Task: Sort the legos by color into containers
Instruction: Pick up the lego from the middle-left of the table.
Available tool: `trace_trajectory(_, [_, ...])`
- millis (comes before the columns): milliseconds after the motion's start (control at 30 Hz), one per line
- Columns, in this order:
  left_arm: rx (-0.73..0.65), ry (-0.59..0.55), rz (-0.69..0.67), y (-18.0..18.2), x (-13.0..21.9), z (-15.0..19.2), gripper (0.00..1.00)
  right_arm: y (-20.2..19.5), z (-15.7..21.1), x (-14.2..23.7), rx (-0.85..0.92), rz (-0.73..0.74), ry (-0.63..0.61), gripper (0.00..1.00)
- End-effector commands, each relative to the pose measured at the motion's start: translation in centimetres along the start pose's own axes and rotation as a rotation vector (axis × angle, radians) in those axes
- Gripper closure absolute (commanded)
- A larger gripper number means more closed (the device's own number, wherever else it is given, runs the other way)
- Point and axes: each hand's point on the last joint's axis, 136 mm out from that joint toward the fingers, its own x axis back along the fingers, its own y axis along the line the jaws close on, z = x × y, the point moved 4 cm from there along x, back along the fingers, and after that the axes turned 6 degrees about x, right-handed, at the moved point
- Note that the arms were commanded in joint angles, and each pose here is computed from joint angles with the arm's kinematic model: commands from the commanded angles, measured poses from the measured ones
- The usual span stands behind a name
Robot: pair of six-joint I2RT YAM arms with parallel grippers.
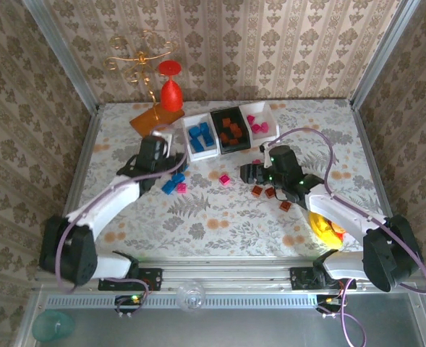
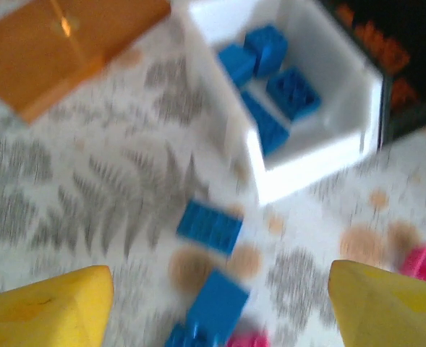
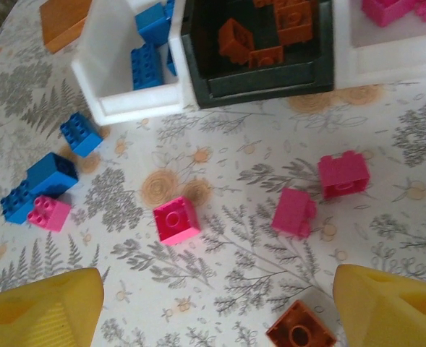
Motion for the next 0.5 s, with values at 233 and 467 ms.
trace_trajectory(233, [0.105, 0.302, -0.068, 4.0, -0.7, 9.0, 0.22, 1.2, 1.3, -1.9, -0.029, -0.078, 0.041, 0.16])
trace_trajectory(467, [0.108, 0.368, -0.073, 4.1, -3.8, 9.1, 0.28, 0.6, 1.3, -1.2, -0.022, -0.037, 0.023, 0.15])
